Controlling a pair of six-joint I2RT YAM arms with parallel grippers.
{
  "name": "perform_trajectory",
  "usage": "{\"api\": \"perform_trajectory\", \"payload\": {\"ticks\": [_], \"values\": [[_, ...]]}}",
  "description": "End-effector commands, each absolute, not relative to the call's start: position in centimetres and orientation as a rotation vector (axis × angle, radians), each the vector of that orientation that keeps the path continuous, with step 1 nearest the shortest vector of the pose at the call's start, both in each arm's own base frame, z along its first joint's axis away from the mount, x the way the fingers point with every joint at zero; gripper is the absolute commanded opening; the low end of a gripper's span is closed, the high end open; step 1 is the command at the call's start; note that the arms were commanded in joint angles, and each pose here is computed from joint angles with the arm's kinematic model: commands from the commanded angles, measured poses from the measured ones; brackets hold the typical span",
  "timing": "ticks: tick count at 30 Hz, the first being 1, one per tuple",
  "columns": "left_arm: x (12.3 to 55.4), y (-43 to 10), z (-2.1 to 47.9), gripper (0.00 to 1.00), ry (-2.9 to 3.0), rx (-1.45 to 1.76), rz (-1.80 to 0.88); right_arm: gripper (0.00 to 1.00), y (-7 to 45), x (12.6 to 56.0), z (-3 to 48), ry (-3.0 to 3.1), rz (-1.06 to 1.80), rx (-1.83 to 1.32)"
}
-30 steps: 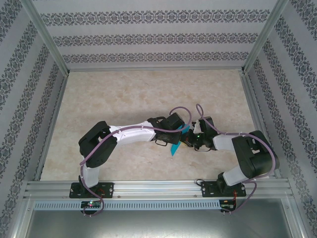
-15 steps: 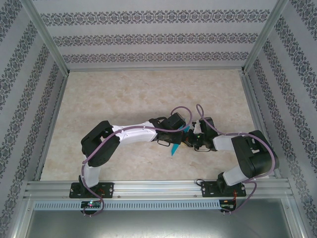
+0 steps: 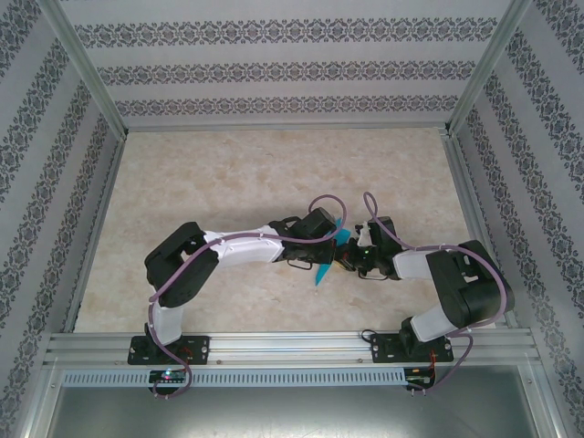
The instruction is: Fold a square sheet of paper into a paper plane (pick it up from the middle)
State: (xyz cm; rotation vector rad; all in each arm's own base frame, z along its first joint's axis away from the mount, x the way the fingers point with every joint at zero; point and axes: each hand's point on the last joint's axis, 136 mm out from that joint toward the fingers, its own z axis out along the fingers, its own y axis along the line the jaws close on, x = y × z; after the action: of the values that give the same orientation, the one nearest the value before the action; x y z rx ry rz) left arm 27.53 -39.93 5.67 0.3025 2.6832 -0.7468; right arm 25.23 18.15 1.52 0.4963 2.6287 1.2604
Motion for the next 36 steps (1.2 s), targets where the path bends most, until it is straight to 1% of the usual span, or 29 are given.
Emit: {"api": "perform_trajectory", "payload": {"ticks": [1, 6, 14, 22, 27, 31, 36], "values": [[28.6, -39.5, 5.1, 0.0, 2.66, 0.215, -0.779, 0.05, 17.6, 24.1, 0.6, 2.666, 1.23, 0.525], [29.0, -38.9, 4.7, 0.0, 2.656, 0.15, -0.832, 0.05, 17.3, 24.0, 0.9, 2.663, 1.209, 0.519], [29.2, -39.5, 4.9, 0.0, 2.649, 0.16, -0.875, 0.05, 17.5, 24.2, 1.4, 2.651, 1.223, 0.517], [28.9, -39.4, 4.2, 0.0, 2.672, 0.178, -0.861, 0.04, 17.2, 24.9, 2.7, 2.606, 1.224, 0.525], [29.0, -39.9, 4.6, 0.0, 2.663, 0.177, -0.889, 0.05, 17.1, 25.3, 2.4, 2.611, 1.219, 0.558], [29.1, -39.7, 4.5, 0.0, 2.665, 0.177, -0.872, 0.04, 16.2, 24.6, 1.3, 2.671, 1.13, 0.583], [29.1, -39.2, 4.5, 0.0, 2.667, 0.182, -0.838, 0.05, 15.2, 24.1, 1.2, 2.703, 1.033, 0.575]]}}
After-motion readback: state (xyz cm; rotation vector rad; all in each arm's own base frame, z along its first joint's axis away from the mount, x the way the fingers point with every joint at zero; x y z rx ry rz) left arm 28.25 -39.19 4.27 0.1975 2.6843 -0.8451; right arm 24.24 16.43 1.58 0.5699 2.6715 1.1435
